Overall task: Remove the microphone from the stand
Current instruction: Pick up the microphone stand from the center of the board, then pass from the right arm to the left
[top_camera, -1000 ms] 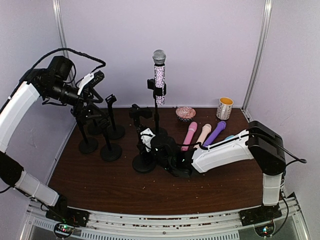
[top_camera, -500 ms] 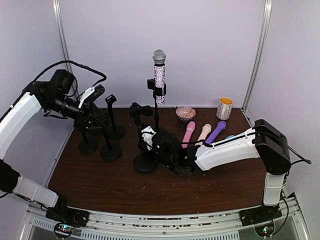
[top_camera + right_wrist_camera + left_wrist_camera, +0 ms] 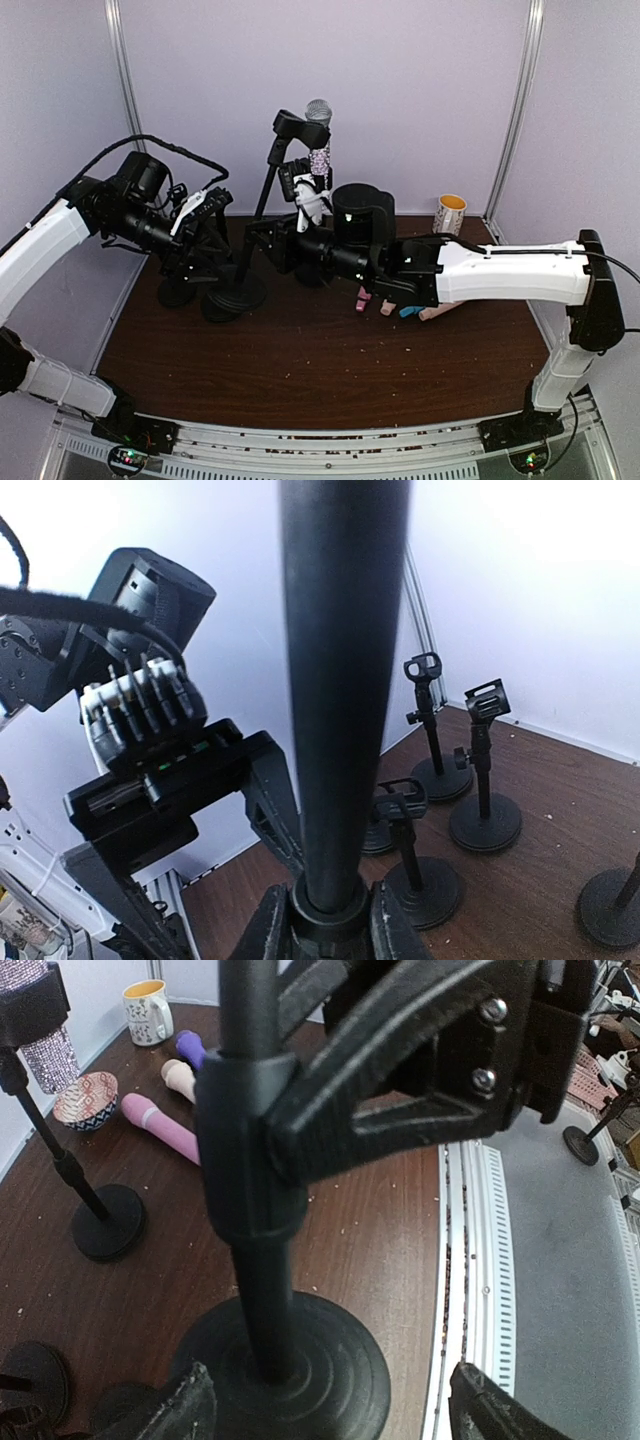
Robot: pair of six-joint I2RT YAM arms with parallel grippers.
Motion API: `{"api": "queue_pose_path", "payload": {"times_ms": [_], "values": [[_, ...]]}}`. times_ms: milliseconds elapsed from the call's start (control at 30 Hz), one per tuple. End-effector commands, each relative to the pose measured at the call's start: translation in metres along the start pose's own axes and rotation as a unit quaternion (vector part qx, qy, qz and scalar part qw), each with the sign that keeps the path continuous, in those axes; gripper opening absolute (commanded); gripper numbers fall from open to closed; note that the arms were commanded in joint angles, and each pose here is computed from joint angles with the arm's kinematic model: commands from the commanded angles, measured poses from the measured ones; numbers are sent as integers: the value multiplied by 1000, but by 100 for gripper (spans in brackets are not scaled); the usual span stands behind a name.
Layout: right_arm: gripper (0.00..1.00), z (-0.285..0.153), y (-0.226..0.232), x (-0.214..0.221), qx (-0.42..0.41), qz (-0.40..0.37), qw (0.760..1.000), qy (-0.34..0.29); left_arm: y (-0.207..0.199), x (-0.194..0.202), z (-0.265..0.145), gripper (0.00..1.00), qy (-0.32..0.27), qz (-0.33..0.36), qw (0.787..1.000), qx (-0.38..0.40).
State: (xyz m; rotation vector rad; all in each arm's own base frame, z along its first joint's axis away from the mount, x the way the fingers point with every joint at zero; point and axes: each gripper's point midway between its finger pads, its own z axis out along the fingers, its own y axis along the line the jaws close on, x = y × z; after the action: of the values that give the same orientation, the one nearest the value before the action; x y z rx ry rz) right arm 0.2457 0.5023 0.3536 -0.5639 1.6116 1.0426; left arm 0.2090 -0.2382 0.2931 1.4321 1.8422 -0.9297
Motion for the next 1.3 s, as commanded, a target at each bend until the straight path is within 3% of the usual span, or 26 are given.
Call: {"api": "queue_pose_path", "payload": {"times_ms": [0,300,667,800,933,1067,1267], "values": [[0,-5,40,-35,-59,21,998,-31,-3,-13,1,81,-28,15,999,6],[0,-9,62,-53,-93,38,994,-52,-24,-6,9,62,-48,4,997,65],[0,-13,72,-57,-117,53,990,-61,-34,-28,-1,0,-81,10,993,83],[0,-15,80,-57,-144,60,986,-61,-38,-33,-5,0,-90,5,991,94],[0,-25,106,-62,-227,50,971,-55,-57,-47,-14,0,-117,-5,982,147],[0,-43,134,-68,-348,58,935,-40,-76,-63,-30,0,-146,4,971,192],[0,-75,148,-80,-456,64,887,-41,-84,-71,-38,0,-159,9,965,210]]}}
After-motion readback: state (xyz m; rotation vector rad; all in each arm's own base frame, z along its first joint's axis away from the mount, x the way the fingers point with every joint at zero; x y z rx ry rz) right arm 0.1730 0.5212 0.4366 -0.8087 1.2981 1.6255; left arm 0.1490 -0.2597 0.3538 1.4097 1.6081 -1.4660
